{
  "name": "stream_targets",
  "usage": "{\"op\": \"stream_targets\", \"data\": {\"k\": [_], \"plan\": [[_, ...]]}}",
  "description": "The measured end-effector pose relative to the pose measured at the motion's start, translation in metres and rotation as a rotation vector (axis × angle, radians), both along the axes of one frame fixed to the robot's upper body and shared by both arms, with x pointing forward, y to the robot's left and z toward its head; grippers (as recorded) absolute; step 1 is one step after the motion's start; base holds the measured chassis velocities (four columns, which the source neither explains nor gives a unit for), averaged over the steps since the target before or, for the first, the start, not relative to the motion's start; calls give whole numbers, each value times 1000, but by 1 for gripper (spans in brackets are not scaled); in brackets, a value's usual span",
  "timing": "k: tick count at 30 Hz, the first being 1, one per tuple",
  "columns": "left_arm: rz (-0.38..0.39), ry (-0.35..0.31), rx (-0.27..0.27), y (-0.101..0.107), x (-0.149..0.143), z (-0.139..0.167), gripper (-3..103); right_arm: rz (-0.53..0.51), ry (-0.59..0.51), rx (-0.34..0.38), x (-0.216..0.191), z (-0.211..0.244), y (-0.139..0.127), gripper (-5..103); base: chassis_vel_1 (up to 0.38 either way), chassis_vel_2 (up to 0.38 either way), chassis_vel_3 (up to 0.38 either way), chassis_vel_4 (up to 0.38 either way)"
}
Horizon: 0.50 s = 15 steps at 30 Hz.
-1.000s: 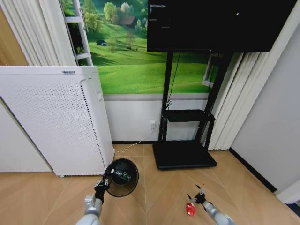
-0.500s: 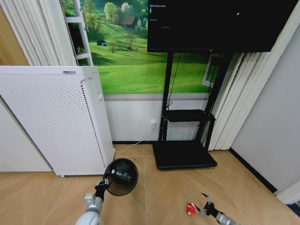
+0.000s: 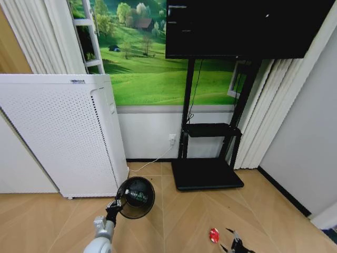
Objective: Pick up the trash bin and place the garbage on the floor into it.
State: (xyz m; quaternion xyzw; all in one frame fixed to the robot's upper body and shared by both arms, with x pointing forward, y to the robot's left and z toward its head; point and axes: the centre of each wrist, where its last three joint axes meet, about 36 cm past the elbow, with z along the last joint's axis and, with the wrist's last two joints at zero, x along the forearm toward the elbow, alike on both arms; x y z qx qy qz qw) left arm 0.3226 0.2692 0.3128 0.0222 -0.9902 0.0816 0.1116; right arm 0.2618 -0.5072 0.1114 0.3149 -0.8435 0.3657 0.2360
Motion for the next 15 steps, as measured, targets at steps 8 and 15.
{"op": "stream_targets", "data": {"k": [8,15], "plan": [[1,-7,10,8,-4,8,3,18,27,28,-5,-21,33,100,0,0,0,0],[6,-9,14,13,-4,11,3,-21,19,25,5,-29,44,100,0,0,0,0]]}}
